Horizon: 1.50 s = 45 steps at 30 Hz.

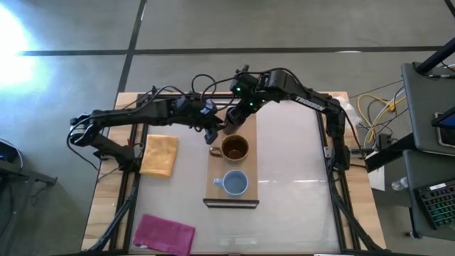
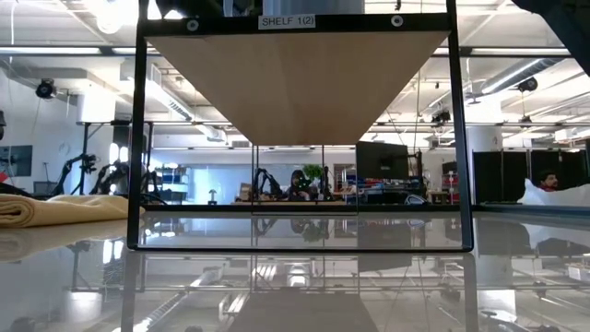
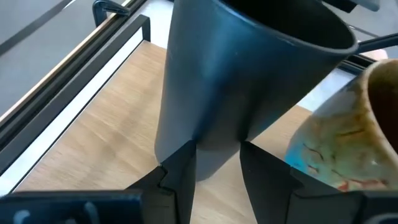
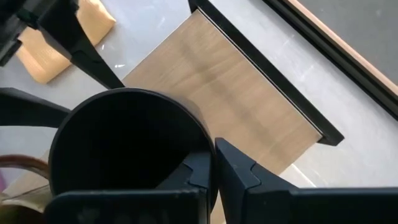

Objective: Stack small to large cups/mugs on shelf
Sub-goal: Put the black cup on the shelf

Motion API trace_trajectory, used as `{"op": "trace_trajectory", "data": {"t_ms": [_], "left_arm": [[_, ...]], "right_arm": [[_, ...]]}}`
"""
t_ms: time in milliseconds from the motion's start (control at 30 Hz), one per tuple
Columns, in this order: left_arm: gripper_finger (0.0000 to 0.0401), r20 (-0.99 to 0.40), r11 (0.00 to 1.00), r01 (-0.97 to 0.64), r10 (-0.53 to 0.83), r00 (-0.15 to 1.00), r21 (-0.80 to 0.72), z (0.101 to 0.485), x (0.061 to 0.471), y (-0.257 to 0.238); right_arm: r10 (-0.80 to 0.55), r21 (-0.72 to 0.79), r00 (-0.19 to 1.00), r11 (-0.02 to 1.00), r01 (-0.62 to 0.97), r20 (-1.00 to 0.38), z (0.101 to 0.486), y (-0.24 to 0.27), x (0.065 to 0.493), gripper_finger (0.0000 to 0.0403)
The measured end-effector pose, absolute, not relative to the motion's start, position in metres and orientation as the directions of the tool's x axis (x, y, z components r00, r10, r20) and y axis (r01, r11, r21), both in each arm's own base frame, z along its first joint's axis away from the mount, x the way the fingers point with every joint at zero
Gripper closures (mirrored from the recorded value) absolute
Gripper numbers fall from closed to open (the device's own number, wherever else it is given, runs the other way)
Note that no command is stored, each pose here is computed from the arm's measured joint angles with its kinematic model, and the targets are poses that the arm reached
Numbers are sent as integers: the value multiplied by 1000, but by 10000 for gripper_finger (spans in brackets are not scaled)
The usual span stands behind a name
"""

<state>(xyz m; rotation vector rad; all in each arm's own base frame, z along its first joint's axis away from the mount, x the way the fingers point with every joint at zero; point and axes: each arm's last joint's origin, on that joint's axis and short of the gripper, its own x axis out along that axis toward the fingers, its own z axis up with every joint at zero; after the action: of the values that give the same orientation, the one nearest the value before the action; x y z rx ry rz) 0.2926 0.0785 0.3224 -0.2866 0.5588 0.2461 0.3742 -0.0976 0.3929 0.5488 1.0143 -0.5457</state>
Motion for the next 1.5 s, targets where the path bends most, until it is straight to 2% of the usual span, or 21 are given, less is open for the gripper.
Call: {"op": "trace_trajectory", "data": {"t_ms": [567,1000,1500], "left_arm": [[292,-575,934,-311,160,803,-174,310,302,84],[292,-578,931,-323,171,798,-169,307,302,86],[292,-609,927,-330,161,777,-176,304,300,85]], "right_arm": [[-168,159,432,764,625,-886,396,-97,372,391],[-158,175,463,783,597,-872,397,-97,376,309],[-208,117,448,794,596,-870,396,-101,375,298]]}}
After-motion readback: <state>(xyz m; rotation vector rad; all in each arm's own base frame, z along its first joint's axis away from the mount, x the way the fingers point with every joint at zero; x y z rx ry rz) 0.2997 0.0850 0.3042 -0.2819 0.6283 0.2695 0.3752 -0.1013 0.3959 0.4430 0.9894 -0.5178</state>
